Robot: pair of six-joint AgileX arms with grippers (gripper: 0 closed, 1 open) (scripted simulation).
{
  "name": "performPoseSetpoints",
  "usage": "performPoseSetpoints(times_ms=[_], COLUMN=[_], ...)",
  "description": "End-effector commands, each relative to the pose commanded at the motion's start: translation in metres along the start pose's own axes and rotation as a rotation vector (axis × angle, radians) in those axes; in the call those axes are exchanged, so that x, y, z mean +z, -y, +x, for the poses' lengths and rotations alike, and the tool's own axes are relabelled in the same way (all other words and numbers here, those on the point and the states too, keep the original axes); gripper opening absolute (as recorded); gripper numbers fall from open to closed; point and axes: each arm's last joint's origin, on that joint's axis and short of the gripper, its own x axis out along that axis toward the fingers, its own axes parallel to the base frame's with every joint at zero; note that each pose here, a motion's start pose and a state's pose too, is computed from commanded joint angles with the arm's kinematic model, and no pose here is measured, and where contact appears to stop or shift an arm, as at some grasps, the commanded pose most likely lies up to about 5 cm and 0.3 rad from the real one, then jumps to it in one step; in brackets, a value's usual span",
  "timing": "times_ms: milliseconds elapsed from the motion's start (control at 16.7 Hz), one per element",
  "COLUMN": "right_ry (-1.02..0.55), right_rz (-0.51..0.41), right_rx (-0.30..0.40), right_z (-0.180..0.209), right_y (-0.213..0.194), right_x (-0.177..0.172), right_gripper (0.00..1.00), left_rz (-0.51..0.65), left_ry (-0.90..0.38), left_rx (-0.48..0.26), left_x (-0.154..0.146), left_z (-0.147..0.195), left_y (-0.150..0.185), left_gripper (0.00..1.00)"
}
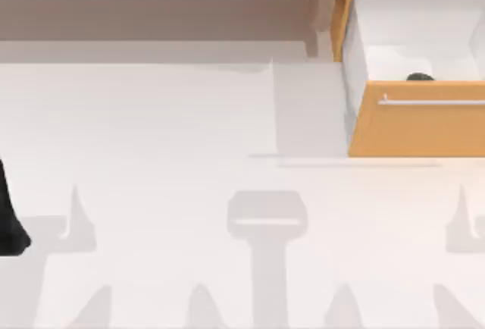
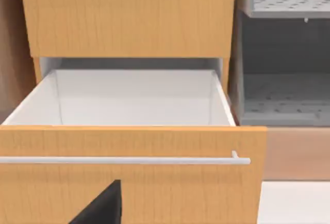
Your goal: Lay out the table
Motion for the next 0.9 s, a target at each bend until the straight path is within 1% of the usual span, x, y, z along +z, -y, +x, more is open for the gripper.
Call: performPoseSetpoints(times_ms=[240, 420, 660, 780, 900], right_ry=[-0.017, -0.101, -0.261, -0.347, -0.433], right_rz=[0.004, 0.015, 0.028, 0.033, 0.035], right_rx=[-0.004, -0.01, -0.003, 0.002, 0.009], right_z=[0.0, 0.003, 0.019, 0.037, 0.058], right_y=[0.0, 0.0, -0.002, -0.003, -0.006], right_x=[0.003, 0.02, 0.065, 0.089, 0.107], right_gripper=[1.0, 1.0, 1.0, 1.0, 1.0], left_rz=[0.0, 0.0, 0.0, 0.0, 0.0], left_ry=[0.0, 0.0, 0.0, 0.0, 0.0], left_rx=[0.0, 0.0, 0.0, 0.0, 0.0], left_x=[0.0, 0.0, 0.0, 0.0, 0.0], left_z=[0.0, 0.0, 0.0, 0.0, 0.0], left_y=[0.0, 0.0, 0.0, 0.0, 0.0], left_gripper=[1.0, 1.0, 1.0, 1.0, 1.0])
